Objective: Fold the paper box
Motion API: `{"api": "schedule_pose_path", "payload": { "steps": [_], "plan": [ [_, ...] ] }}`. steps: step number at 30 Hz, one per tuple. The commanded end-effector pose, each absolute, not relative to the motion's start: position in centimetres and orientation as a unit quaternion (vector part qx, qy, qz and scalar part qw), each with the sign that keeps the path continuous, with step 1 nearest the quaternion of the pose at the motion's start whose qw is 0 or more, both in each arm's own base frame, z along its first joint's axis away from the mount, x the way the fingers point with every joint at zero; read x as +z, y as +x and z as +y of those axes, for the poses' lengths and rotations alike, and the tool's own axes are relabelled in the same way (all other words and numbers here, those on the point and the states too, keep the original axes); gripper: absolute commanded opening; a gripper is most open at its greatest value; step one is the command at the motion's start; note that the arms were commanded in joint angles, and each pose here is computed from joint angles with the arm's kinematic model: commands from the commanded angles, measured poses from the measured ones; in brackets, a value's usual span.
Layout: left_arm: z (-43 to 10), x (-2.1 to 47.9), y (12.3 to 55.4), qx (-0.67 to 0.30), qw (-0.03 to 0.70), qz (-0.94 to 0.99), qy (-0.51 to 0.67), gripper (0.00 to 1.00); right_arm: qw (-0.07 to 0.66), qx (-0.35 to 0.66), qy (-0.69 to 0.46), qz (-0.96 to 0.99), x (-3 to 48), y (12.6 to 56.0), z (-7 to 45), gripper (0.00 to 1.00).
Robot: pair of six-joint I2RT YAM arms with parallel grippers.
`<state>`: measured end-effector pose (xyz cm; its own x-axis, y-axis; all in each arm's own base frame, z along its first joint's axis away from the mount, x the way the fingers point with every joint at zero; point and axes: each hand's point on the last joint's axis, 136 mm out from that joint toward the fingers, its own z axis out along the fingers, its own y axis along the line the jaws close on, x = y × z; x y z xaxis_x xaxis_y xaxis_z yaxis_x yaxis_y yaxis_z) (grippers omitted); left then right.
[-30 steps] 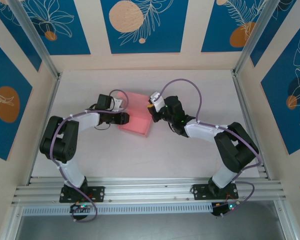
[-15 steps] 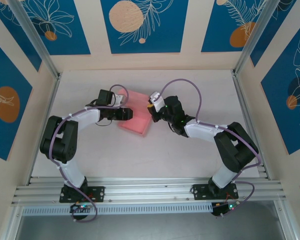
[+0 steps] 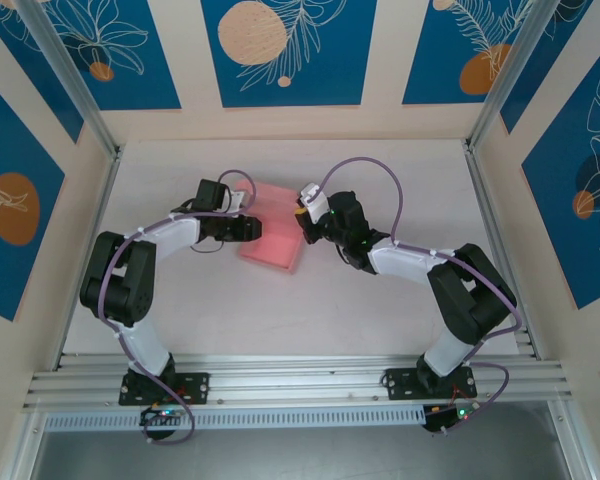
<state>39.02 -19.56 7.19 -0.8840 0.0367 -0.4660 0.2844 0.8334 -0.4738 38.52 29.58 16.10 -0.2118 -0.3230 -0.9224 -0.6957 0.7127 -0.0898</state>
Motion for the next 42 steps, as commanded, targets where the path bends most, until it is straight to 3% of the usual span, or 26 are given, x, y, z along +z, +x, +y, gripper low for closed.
{"api": "schedule_pose_path", "payload": {
  "steps": [1,12,20,28,33,36,38,42],
  "plan": [
    [-20.1,7.2,39.0,-0.275,0.218,0.932,0.094,0.42,0.546,0.180,-0.336,0.746,17.4,39.1,30.6,0.00],
    [-19.8,6.1,39.8,-0.261,0.235,0.932,0.095,0.41,0.549,0.181,-0.337,0.743,17.9,38.8,30.7,0.00],
    [-18.7,2.6,39.5,-0.172,0.230,0.948,0.134,0.41,0.554,0.183,-0.338,0.739,18.4,38.5,30.9,0.00],
    [-17.3,1.3,39.7,-0.074,0.250,0.952,0.161,0.02,0.554,0.179,-0.336,0.740,18.4,38.5,30.8,0.00],
    [-17.3,2.4,40.3,-0.042,0.295,0.940,0.165,0.00,0.544,0.159,-0.307,0.765,17.6,38.8,29.9,0.01],
    [-17.4,3.5,40.5,-0.040,0.324,0.931,0.162,0.00,0.528,0.141,-0.264,0.795,17.0,38.5,28.9,0.19],
    [-17.5,4.2,40.6,-0.040,0.342,0.925,0.158,0.00,0.512,0.126,-0.222,0.820,16.7,37.8,28.0,0.37],
    [-17.3,4.7,40.7,-0.032,0.359,0.920,0.153,0.00,0.476,0.110,-0.139,0.861,17.0,35.3,26.6,0.57]
  ]
}}
